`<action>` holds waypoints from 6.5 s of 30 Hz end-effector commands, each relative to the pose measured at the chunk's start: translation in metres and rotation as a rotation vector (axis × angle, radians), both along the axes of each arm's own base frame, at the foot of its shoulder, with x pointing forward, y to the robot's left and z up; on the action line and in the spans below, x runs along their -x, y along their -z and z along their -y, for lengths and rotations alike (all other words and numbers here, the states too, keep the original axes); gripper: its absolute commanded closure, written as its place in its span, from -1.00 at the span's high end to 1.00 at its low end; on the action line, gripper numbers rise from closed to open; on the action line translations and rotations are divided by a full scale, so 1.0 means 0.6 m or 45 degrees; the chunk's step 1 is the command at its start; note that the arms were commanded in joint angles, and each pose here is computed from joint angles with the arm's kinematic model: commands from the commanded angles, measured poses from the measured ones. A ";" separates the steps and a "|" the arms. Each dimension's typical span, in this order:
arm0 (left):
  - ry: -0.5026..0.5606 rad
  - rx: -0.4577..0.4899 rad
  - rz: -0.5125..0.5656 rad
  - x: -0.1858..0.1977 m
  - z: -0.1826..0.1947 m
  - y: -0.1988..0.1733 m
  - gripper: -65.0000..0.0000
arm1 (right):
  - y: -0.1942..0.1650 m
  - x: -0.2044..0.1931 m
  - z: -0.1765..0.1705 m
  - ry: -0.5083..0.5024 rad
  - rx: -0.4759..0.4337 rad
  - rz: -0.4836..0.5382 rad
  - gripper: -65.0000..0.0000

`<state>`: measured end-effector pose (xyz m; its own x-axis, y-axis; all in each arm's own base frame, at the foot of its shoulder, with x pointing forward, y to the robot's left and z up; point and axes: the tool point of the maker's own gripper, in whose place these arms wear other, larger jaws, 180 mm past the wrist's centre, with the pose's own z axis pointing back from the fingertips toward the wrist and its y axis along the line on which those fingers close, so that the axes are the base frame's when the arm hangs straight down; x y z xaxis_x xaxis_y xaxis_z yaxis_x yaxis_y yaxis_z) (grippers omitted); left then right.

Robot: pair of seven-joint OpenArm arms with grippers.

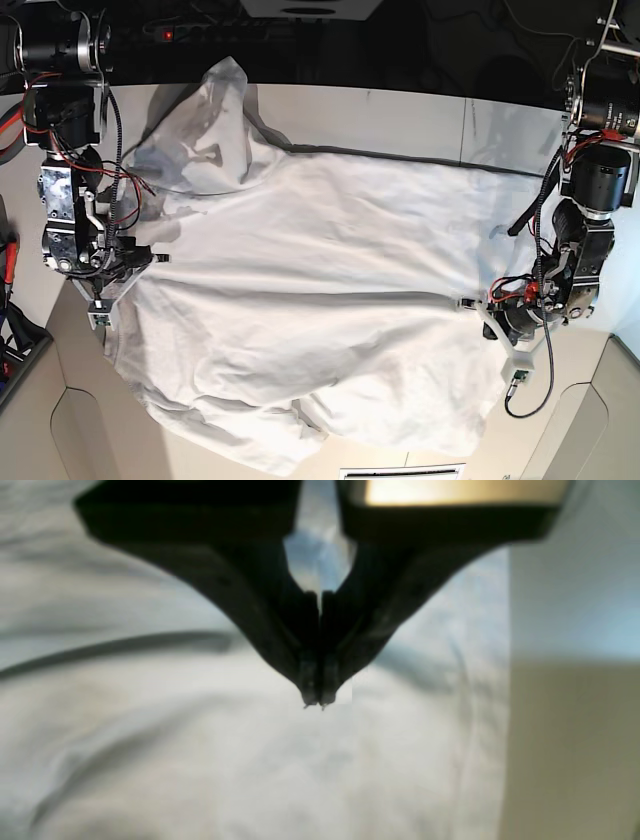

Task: Layout the t-shirt on the table in an organized manner, then fold the t-shirt properly
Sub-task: 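Grasp the shirt edge with the right gripper and pull it outward, then open both grippers and lift them off the flattened shirt, then move the left gripper to the shirt's shoulder corner and pinch it, then pinch the opposite shoulder with the right gripper and lift both corners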

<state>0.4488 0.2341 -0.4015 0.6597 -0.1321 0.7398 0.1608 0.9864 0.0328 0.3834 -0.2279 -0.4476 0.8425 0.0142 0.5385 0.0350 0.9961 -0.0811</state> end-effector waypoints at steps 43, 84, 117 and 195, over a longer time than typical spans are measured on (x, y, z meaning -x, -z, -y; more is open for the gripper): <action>-0.019 0.139 0.182 0.005 -0.024 -0.093 -0.32 | -0.077 0.193 0.062 0.229 -0.829 0.292 -0.59; -0.172 0.187 0.233 0.014 -0.080 -0.103 -0.32 | 0.036 0.209 -0.038 0.304 -1.001 0.085 -1.00; -0.782 0.508 -0.036 0.344 -0.294 0.043 -0.07 | 0.022 0.200 -0.044 0.291 -1.052 0.133 -1.00; -0.804 1.285 0.096 0.481 -0.237 0.021 -1.00 | -0.010 0.302 -0.015 0.120 -1.044 -0.051 -1.00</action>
